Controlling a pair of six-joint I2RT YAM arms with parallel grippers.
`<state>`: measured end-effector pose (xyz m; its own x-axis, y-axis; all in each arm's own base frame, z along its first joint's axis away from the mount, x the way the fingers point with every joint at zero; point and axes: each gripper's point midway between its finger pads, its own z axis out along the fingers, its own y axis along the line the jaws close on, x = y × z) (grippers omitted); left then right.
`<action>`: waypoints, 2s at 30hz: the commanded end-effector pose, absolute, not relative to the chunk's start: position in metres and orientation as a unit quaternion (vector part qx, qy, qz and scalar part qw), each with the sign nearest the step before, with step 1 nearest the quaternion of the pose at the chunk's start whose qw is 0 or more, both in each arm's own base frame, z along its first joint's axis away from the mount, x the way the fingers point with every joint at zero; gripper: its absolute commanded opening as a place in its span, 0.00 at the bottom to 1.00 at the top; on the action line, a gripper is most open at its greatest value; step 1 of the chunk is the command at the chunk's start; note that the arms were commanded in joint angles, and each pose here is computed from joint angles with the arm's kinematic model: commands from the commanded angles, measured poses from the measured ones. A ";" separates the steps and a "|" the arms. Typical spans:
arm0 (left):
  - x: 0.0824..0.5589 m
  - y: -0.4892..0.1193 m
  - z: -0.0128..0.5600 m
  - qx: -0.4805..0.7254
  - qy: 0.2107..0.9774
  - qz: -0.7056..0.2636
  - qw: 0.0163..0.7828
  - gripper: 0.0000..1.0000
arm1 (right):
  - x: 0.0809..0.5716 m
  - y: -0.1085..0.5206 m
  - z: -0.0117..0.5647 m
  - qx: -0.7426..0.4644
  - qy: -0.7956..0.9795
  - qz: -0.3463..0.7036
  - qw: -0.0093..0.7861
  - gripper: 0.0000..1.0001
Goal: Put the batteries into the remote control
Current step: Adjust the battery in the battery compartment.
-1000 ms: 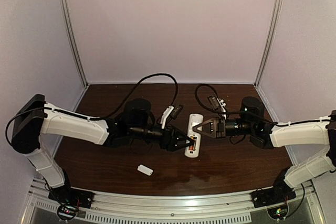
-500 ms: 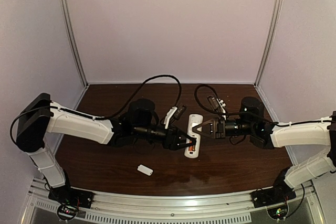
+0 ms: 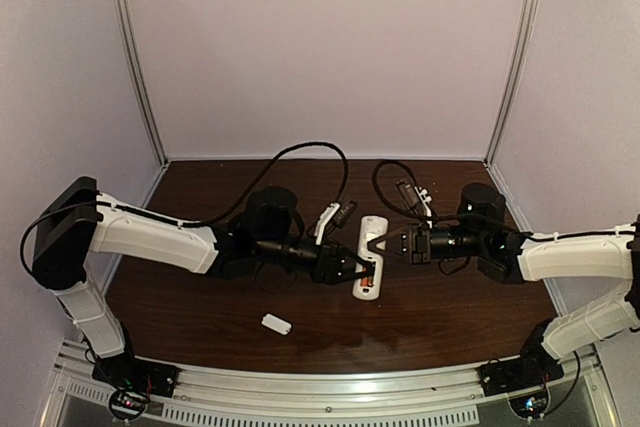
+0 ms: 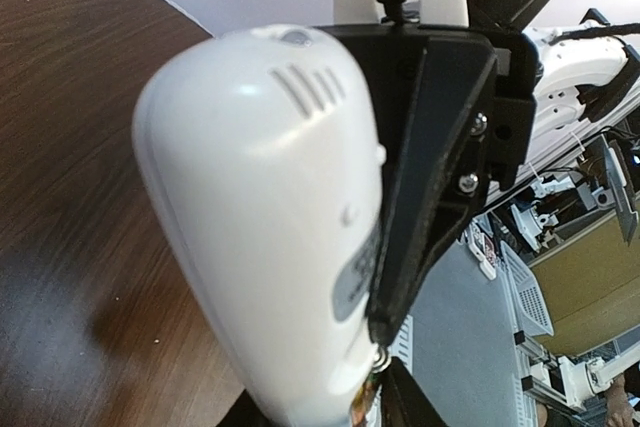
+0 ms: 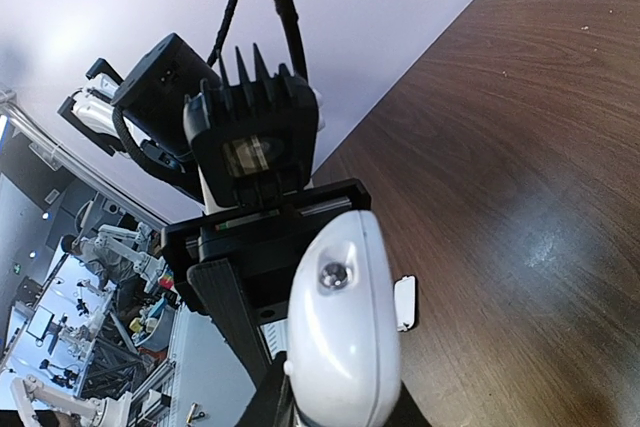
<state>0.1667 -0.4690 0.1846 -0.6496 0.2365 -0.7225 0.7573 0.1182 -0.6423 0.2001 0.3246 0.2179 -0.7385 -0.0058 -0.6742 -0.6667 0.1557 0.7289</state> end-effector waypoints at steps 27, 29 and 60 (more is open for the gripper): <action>0.197 -0.480 0.112 0.312 0.808 -0.465 0.185 0.03 | 0.178 0.339 0.286 -0.266 0.625 0.674 0.291 0.00; 0.196 -0.481 0.111 0.314 0.807 -0.467 0.181 0.03 | 0.177 0.340 0.285 -0.266 0.625 0.675 0.289 0.00; 0.178 -0.459 0.159 0.345 0.737 -0.544 0.204 0.72 | 0.234 0.314 0.158 -0.045 0.825 0.536 0.175 0.00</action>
